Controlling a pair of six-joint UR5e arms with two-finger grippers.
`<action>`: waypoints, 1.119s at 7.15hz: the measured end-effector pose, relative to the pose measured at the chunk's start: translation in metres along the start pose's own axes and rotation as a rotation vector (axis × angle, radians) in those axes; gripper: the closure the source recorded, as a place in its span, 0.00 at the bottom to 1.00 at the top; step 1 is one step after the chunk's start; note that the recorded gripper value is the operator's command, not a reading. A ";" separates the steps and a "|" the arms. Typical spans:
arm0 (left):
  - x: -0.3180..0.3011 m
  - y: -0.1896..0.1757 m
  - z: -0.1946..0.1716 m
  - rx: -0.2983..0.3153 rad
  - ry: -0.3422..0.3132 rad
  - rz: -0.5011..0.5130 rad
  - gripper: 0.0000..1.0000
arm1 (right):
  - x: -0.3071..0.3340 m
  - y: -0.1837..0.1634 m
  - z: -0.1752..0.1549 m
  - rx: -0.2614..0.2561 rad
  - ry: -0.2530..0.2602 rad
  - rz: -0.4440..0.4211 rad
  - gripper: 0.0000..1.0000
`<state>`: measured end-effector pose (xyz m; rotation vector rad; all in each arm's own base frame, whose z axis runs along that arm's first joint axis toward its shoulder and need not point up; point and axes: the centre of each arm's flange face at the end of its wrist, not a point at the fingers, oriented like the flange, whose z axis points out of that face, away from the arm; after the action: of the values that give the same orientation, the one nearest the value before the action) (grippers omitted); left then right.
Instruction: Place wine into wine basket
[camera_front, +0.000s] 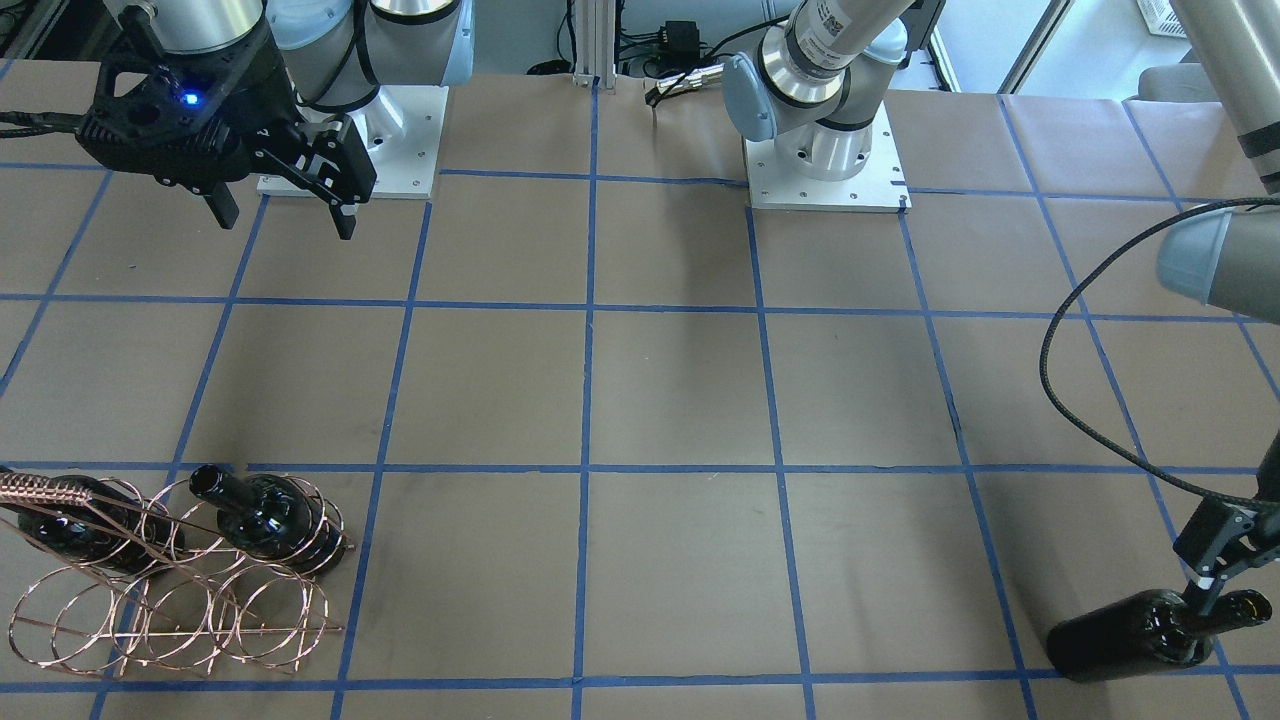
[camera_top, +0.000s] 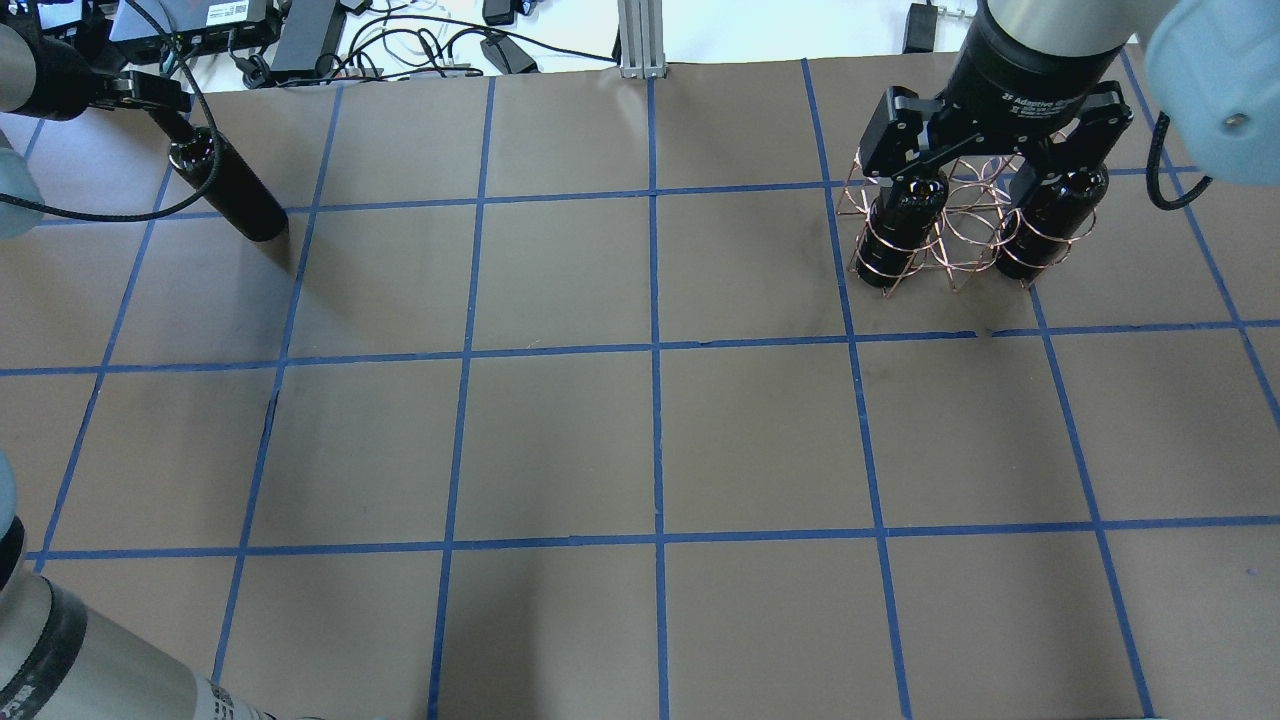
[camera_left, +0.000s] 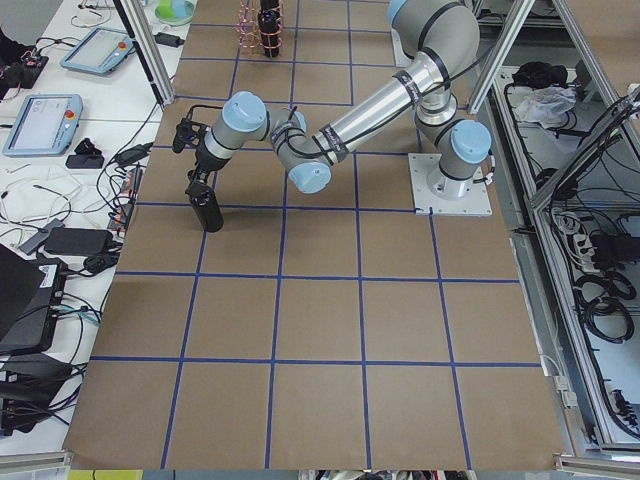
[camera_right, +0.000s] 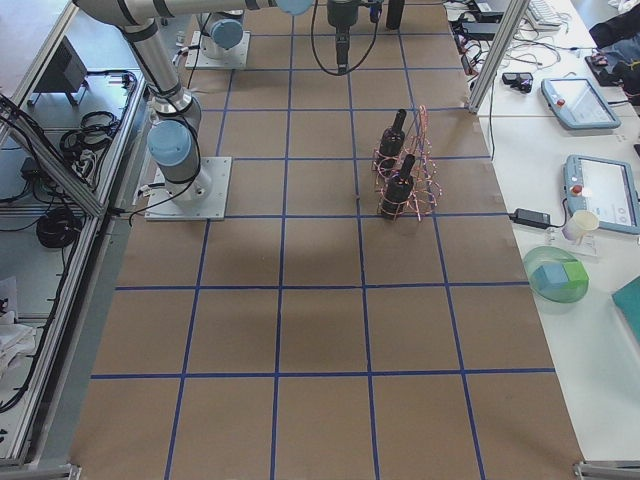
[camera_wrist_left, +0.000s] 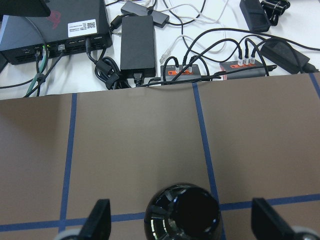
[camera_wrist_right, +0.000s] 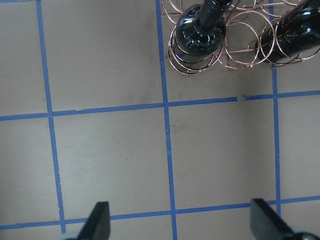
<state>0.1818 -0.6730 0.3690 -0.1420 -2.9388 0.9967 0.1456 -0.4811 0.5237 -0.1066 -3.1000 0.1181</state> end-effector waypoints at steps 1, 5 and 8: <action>0.002 -0.003 0.001 0.034 0.023 0.009 0.09 | 0.000 -0.001 -0.001 0.011 -0.001 -0.002 0.00; -0.004 0.008 0.015 0.009 0.006 0.004 0.42 | 0.001 -0.004 -0.004 0.040 0.001 -0.008 0.00; -0.008 0.013 0.017 -0.021 -0.021 -0.007 0.40 | 0.001 0.000 -0.006 0.030 0.001 -0.006 0.00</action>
<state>0.1897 -0.6741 0.3478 -0.1229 -2.9670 0.9727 0.1445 -0.4805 0.5298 -0.0961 -3.0959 0.1649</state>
